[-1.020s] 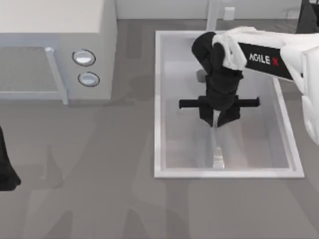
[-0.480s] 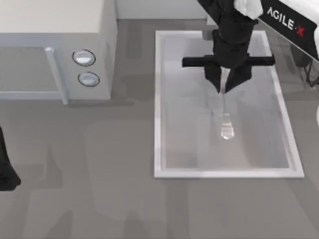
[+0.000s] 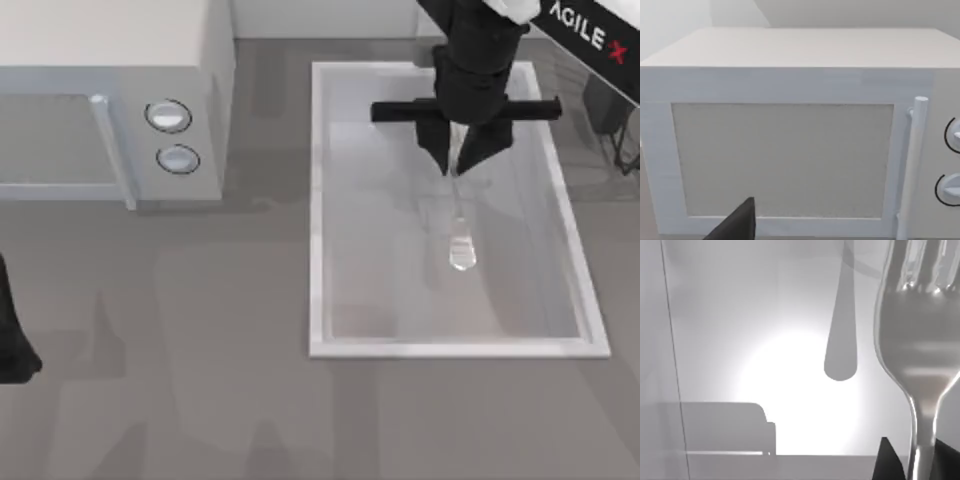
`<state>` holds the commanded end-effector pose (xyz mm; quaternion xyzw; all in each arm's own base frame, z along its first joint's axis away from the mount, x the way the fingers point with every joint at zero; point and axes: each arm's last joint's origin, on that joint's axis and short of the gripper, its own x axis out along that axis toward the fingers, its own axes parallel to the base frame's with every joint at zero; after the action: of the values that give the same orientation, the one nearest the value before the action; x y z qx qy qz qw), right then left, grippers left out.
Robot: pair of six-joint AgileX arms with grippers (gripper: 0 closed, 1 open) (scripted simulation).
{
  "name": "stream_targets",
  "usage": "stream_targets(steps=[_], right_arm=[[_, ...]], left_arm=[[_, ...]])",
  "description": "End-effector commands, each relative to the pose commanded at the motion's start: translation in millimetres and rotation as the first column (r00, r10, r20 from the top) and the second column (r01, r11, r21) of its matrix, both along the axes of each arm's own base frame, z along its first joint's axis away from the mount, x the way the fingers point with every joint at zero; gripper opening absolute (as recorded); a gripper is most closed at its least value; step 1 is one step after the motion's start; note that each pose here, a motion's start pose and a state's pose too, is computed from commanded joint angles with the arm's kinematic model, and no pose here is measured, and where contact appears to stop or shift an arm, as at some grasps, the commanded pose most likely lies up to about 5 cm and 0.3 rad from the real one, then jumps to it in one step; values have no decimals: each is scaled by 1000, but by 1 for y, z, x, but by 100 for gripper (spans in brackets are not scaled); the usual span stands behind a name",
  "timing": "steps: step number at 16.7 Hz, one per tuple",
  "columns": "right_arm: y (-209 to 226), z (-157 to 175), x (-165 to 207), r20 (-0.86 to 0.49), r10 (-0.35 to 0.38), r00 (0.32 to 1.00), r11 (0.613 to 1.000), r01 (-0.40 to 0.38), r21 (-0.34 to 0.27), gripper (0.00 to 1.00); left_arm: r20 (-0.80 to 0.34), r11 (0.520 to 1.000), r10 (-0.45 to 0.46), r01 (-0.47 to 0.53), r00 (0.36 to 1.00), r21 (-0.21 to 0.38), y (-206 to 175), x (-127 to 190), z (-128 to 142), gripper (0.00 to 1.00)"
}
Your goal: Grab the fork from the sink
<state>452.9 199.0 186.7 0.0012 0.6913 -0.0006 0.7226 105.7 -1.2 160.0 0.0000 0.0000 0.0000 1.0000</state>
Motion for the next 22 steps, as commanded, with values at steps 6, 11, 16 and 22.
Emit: stream_targets(steps=[6,11,16,22], right_arm=[[-92,45,-20,-12,-2,1000,1000,2,-4,0],[-179,75,-77,-44,-6,999,1000,6,-4,0],[-208,83,-102,-44,-7,999,1000,7,-1,0],[-206,71,-99,-49,-5,999,1000,5,-2,0]], left_arm=[[0,1000,0,0,1000,0,0,0,0,100],[0,1000,0,0,1000,0,0,0,0,100],[0,1000,0,0,1000,0,0,0,0,100],[0,1000,0,0,1000,0,0,0,0,100]])
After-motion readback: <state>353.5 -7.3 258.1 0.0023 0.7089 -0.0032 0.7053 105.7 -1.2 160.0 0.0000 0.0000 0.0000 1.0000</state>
